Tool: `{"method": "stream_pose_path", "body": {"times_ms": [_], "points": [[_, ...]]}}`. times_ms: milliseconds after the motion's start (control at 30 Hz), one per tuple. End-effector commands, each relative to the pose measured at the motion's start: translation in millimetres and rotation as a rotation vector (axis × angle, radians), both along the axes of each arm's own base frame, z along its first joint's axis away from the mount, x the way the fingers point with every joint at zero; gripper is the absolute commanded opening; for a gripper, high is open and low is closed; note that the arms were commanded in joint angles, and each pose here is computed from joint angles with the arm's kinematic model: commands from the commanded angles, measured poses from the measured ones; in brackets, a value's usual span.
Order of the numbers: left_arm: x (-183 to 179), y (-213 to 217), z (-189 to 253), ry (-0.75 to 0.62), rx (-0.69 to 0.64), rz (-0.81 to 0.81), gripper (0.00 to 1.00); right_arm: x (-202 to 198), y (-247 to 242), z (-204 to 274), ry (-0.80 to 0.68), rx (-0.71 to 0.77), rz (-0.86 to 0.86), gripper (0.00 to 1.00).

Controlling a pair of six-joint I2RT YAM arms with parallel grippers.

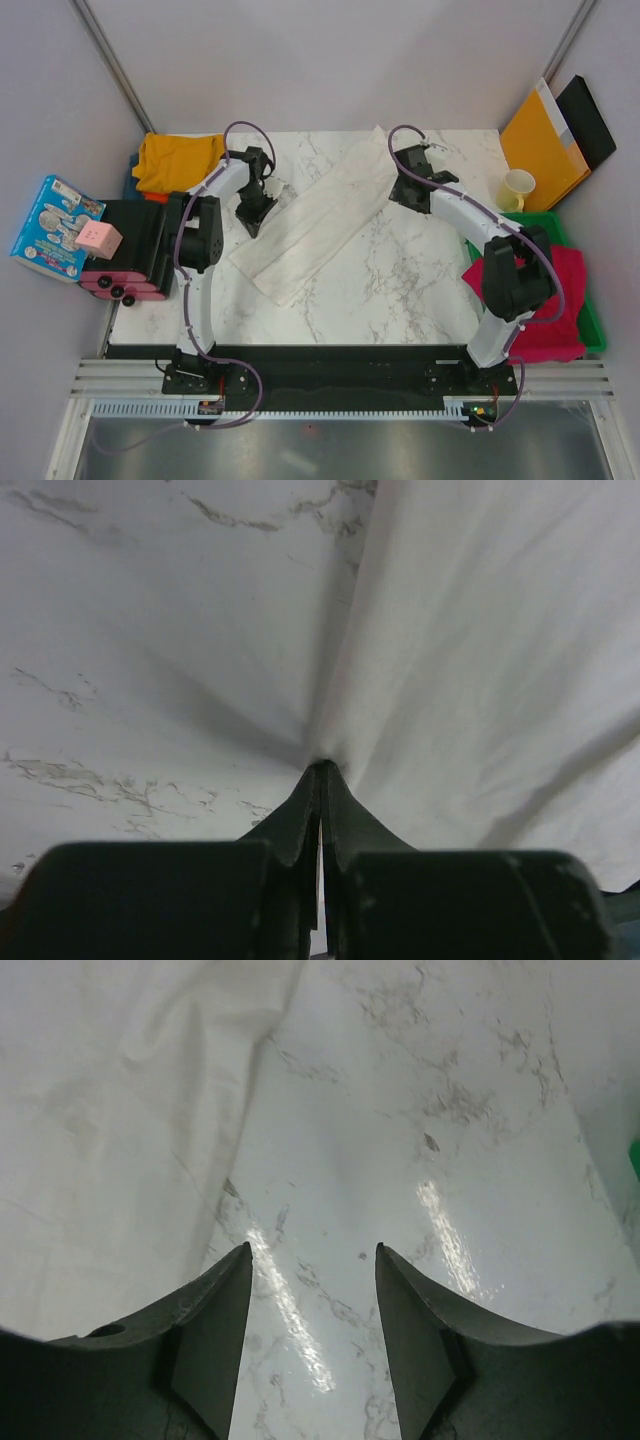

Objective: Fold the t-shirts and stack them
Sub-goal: Fold the tshirt

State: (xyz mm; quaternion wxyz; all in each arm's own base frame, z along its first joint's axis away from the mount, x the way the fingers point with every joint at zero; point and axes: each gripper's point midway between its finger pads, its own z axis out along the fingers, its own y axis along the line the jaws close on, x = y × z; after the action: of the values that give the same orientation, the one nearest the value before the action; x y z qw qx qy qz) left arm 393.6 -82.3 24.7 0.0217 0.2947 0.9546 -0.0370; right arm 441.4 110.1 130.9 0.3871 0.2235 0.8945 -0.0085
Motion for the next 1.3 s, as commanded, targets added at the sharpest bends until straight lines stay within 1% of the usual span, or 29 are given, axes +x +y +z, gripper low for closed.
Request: {"method": "stream_pose_path", "body": {"times_ms": [0, 100, 167, 233, 300, 333, 367, 433, 500, 600, 667, 700, 733, 767, 800, 867, 967, 1000, 1067, 1267], "points": [[22, 3, 5, -0.063, 0.053, 0.049, 0.03, -15, -13, -17, 0.021, -0.003, -0.069, 0.59], [28, 4, 0, -0.070, 0.057, 0.058, 0.03, -22, -15, -29, 0.046, -0.011, -0.085, 0.59], [29, 13, -6, -0.063, 0.108, 0.058, 0.04, -23, -21, -42, 0.070, -0.038, -0.108, 0.60], [17, 18, -15, -0.008, 0.139, 0.049, 0.04, -20, -26, -48, 0.097, -0.067, -0.113, 0.60], [7, 24, -20, 0.021, 0.162, 0.037, 0.04, -4, -28, -57, 0.124, -0.103, -0.112, 0.61], [-1, 30, -25, 0.034, 0.188, 0.031, 0.04, -4, -33, -61, 0.159, -0.125, -0.120, 0.61], [-6, 33, -28, 0.045, 0.204, 0.023, 0.04, 9, -31, -68, 0.172, -0.128, -0.121, 0.61], [-19, 43, -34, 0.082, 0.246, 0.003, 0.04, 13, -35, -75, 0.218, -0.158, -0.122, 0.61], [-33, 49, -40, 0.126, 0.268, -0.019, 0.04, 25, -38, -82, 0.227, -0.182, -0.135, 0.61], [-57, 54, -43, 0.202, 0.284, -0.067, 0.04, 35, -45, -93, 0.252, -0.169, -0.157, 0.61], [-65, 54, -40, 0.212, 0.282, -0.094, 0.04, 42, -53, -100, 0.271, -0.155, -0.179, 0.61], [-78, 56, -42, 0.245, 0.281, -0.120, 0.04, 46, -55, -102, 0.278, -0.144, -0.182, 0.61], [-84, 54, -42, 0.257, 0.279, -0.142, 0.04, 46, -61, -113, 0.310, -0.152, -0.182, 0.62], [-88, 54, -37, 0.253, 0.277, -0.166, 0.04, 57, -59, -106, 0.290, -0.143, -0.180, 0.62], [-101, 53, -40, 0.286, 0.280, -0.191, 0.04, 58, -64, -108, 0.310, -0.151, -0.183, 0.62], [-111, 50, -36, 0.294, 0.275, -0.227, 0.04, 73, -61, -111, 0.311, -0.150, -0.158, 0.62], [-147, 47, -37, 0.369, 0.281, -0.319, 0.04, 87, -54, -116, 0.328, -0.133, -0.119, 0.63], [-152, 39, -31, 0.357, 0.275, -0.359, 0.04, 88, -52, -118, 0.337, -0.130, -0.109, 0.63], [-167, 35, -29, 0.378, 0.275, -0.412, 0.04, 95, -45, -120, 0.333, -0.099, -0.090, 0.63], [-185, -5, -16, 0.388, 0.208, -0.504, 0.05, 105, -19, -123, 0.325, 0.001, -0.023, 0.62]]}}
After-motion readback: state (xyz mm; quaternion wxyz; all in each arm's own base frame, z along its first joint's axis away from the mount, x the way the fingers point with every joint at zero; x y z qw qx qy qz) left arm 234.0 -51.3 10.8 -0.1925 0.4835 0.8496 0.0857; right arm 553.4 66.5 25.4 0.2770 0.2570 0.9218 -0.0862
